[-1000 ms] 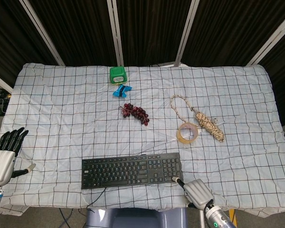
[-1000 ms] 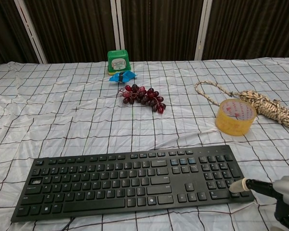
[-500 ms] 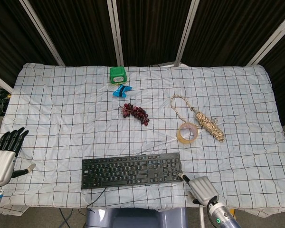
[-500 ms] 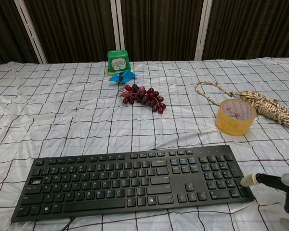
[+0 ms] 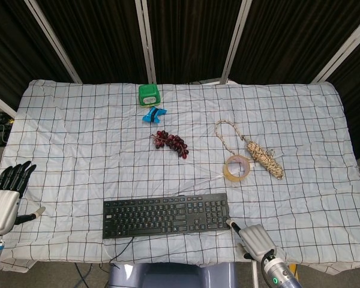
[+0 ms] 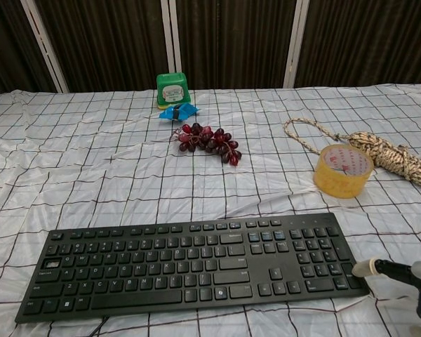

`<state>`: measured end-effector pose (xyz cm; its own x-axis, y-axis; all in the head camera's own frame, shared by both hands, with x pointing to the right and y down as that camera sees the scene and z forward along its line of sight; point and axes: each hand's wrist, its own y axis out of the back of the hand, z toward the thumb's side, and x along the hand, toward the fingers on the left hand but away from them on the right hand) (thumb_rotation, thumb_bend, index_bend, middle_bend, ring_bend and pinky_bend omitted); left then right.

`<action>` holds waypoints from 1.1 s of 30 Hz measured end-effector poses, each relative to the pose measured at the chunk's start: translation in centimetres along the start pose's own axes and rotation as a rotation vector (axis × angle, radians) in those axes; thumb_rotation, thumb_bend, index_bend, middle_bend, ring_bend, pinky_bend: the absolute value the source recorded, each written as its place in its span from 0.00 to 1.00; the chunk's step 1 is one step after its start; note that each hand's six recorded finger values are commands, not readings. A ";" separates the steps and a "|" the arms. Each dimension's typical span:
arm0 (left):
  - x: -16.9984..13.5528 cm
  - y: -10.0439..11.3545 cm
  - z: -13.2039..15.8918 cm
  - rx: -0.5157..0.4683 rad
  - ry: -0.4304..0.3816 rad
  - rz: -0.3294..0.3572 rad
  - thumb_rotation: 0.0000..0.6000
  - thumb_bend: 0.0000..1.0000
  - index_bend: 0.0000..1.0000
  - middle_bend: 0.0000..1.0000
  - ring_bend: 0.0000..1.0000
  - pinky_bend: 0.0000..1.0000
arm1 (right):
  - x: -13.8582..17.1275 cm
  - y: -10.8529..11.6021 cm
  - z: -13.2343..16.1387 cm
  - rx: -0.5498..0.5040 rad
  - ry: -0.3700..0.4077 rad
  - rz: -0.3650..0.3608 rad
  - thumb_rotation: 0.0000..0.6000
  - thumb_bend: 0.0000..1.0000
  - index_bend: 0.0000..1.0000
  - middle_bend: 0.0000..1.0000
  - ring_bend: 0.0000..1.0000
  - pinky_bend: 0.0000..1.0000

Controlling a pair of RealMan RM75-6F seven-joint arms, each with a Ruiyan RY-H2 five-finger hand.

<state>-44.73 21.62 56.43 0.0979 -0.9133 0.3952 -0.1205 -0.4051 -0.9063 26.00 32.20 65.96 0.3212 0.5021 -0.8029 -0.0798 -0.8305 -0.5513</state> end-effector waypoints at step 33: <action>-0.1 -0.1 0.2 0.006 -0.017 0.007 1.00 0.09 0.00 0.00 0.00 0.00 | 6.2 12.1 -7.6 -0.004 -0.128 -0.402 1.00 0.19 0.00 0.00 0.00 0.00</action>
<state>-44.49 21.77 56.41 0.1136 -0.9154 0.3861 -0.1150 -0.3981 -0.9101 34.23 23.44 56.10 0.2056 0.8124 -0.5457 0.0321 -0.5629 -0.8259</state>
